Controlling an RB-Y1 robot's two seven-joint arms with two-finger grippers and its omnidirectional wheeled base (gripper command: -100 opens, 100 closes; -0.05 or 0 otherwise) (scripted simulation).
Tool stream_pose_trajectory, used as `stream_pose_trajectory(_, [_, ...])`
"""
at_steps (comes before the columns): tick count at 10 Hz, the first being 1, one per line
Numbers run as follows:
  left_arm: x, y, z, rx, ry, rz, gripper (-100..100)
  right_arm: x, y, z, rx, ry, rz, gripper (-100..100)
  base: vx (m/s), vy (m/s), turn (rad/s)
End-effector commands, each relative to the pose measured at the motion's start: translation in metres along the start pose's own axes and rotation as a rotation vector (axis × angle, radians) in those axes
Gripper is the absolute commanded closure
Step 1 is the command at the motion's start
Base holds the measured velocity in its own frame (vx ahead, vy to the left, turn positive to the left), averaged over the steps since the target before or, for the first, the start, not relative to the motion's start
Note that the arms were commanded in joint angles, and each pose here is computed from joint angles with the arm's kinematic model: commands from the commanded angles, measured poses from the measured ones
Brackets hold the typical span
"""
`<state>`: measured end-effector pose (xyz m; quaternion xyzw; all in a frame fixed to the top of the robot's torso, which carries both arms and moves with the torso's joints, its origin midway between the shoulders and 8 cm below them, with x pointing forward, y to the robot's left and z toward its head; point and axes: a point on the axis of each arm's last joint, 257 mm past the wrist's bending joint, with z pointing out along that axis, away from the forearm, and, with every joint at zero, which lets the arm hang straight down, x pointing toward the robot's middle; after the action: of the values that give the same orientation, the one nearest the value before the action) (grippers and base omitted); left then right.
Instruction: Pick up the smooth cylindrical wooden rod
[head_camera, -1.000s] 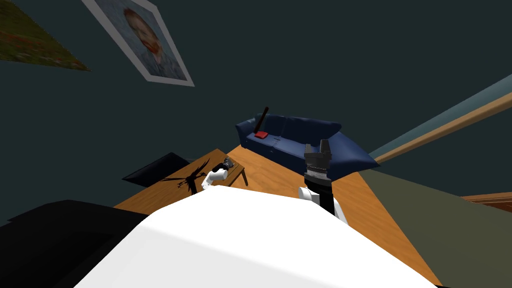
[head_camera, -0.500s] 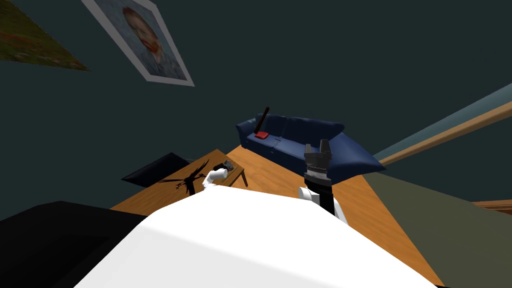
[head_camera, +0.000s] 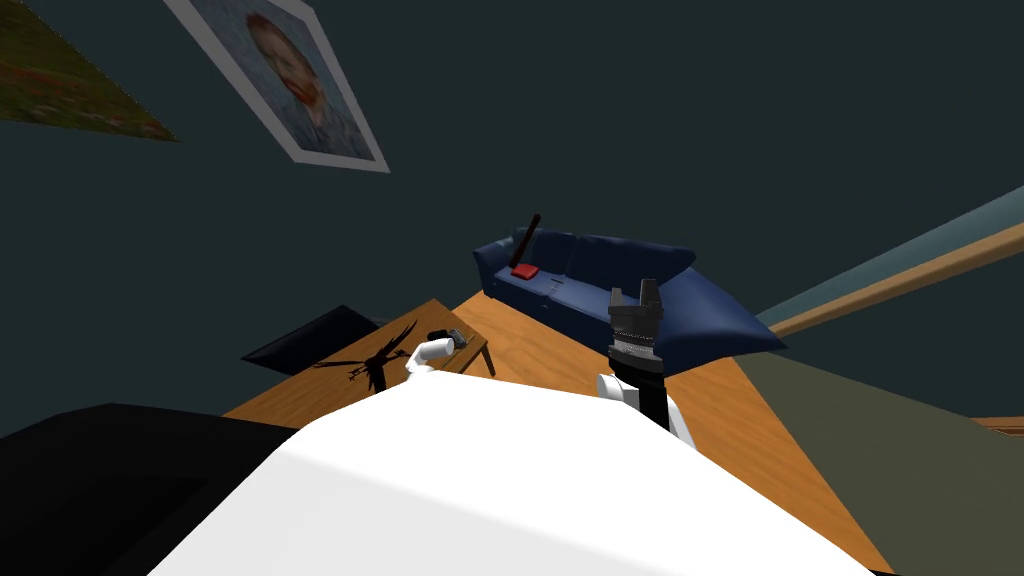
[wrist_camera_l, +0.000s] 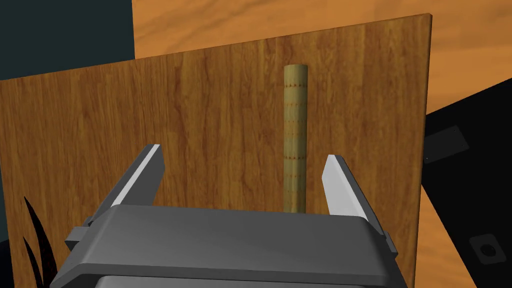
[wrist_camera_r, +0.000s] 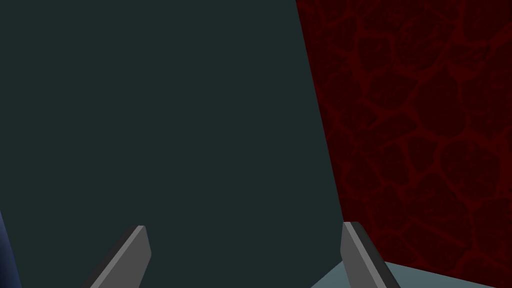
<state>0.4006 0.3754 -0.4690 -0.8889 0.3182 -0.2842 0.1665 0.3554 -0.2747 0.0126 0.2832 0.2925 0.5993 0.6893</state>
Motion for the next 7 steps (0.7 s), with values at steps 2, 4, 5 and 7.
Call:
stream_pose_trajectory(2, [-0.013,0.015,0.003,-0.059,-0.044,-0.031,-100,0.0,0.0,0.0,0.0,0.0,0.0,0,0.037,-0.008,0.018])
stream_pose_trajectory(4, [-0.031,0.027,0.007,-0.123,-0.097,-0.076,-100,0.0,0.0,0.0,0.0,0.0,0.0,0,0.042,-0.01,0.028])
stream_pose_trajectory(5, [-0.033,0.029,0.006,-0.131,-0.102,-0.076,-100,0.0,0.0,0.0,0.0,0.0,0.0,0,0.038,-0.009,0.018])
stream_pose_trajectory(7, [-0.048,0.039,0.007,-0.185,-0.15,-0.111,-100,0.0,0.0,0.0,0.0,0.0,0.0,0,0.03,-0.012,0.025])
